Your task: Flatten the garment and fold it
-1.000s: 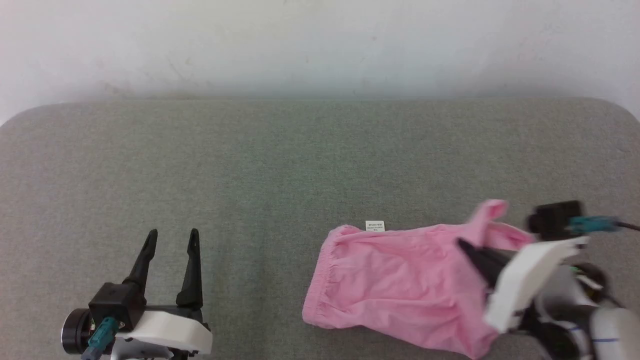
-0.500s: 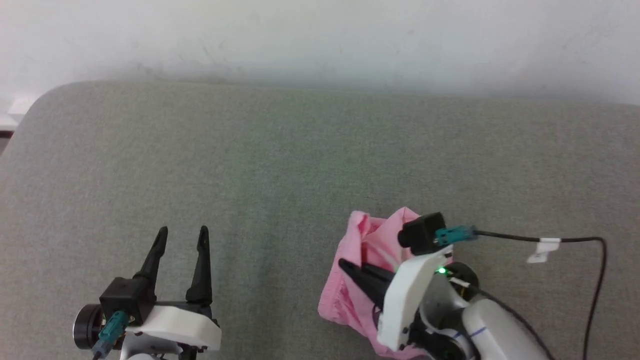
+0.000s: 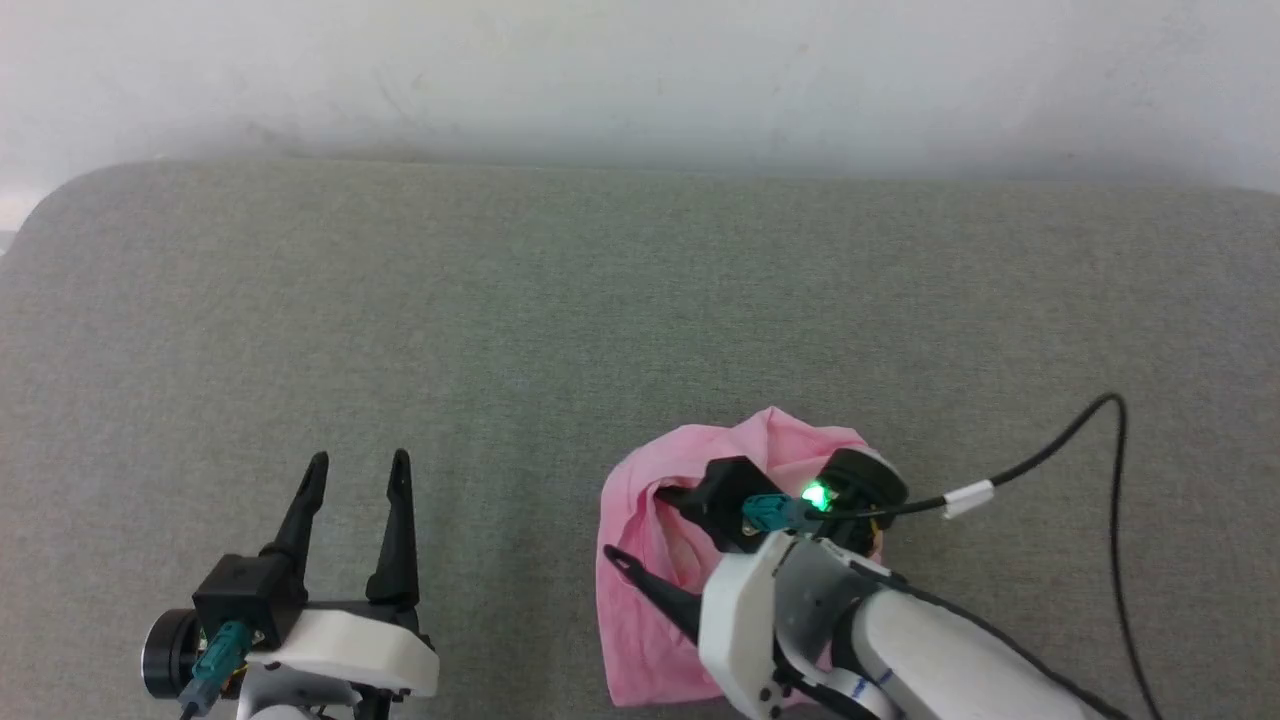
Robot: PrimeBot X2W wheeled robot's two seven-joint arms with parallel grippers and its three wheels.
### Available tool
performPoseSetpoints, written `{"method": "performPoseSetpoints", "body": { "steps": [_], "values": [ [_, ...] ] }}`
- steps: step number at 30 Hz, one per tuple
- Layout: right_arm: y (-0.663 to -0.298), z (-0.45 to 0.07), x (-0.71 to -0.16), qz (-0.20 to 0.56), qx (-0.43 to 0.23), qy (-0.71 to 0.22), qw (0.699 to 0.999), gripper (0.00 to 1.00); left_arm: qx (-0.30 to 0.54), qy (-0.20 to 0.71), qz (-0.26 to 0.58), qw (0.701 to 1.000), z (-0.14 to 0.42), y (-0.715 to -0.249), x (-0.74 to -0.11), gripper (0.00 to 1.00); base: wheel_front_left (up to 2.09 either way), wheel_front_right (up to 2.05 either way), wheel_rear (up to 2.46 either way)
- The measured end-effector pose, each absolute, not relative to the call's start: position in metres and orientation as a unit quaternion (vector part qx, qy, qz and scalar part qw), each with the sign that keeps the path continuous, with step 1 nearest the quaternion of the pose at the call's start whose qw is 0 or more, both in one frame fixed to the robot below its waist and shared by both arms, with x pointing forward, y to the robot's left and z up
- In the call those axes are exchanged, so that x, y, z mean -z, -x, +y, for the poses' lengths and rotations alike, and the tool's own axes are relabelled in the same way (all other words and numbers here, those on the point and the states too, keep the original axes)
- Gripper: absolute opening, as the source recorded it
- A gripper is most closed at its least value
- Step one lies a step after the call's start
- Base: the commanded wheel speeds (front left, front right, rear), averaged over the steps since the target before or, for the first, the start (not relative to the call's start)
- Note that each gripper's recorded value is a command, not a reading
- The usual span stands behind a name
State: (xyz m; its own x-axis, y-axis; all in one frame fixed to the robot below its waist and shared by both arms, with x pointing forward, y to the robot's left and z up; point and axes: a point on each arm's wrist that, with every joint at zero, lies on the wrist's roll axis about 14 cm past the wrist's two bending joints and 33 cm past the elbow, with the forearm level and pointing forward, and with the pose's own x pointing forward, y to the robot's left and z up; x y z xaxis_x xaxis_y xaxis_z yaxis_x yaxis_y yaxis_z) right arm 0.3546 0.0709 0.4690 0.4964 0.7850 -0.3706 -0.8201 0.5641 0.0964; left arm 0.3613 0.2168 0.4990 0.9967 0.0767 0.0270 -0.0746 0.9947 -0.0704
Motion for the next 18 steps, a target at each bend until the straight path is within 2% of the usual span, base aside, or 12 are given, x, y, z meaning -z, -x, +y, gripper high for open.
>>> {"method": "performPoseSetpoints", "body": {
  "steps": [4, 8, 14, 18],
  "values": [
    [-0.36, 0.049, -0.484, 0.155, -0.456, 0.085, 0.872, 1.0, -0.028, 0.036, -0.019, 0.999, 0.21, -0.366, -0.501, 1.0, 0.0, 0.0, 0.0],
    [-0.375, 0.021, -0.517, 0.094, -0.412, 0.056, 0.905, 1.0, -0.023, 0.036, -0.025, 0.999, 0.206, -0.37, -0.505, 1.0, 0.0, 0.0, 0.0],
    [-0.391, -0.053, -0.555, 0.001, -0.275, -0.023, 0.961, 1.0, -0.017, 0.04, -0.04, 0.998, 0.201, -0.376, -0.514, 1.0, 0.0, 0.0, 0.0],
    [-0.393, -0.114, -0.561, -0.035, -0.169, -0.044, 0.984, 1.0, -0.016, 0.043, -0.047, 0.998, 0.199, -0.378, -0.519, 1.0, 0.0, 0.0, 0.0]
  ]
}}
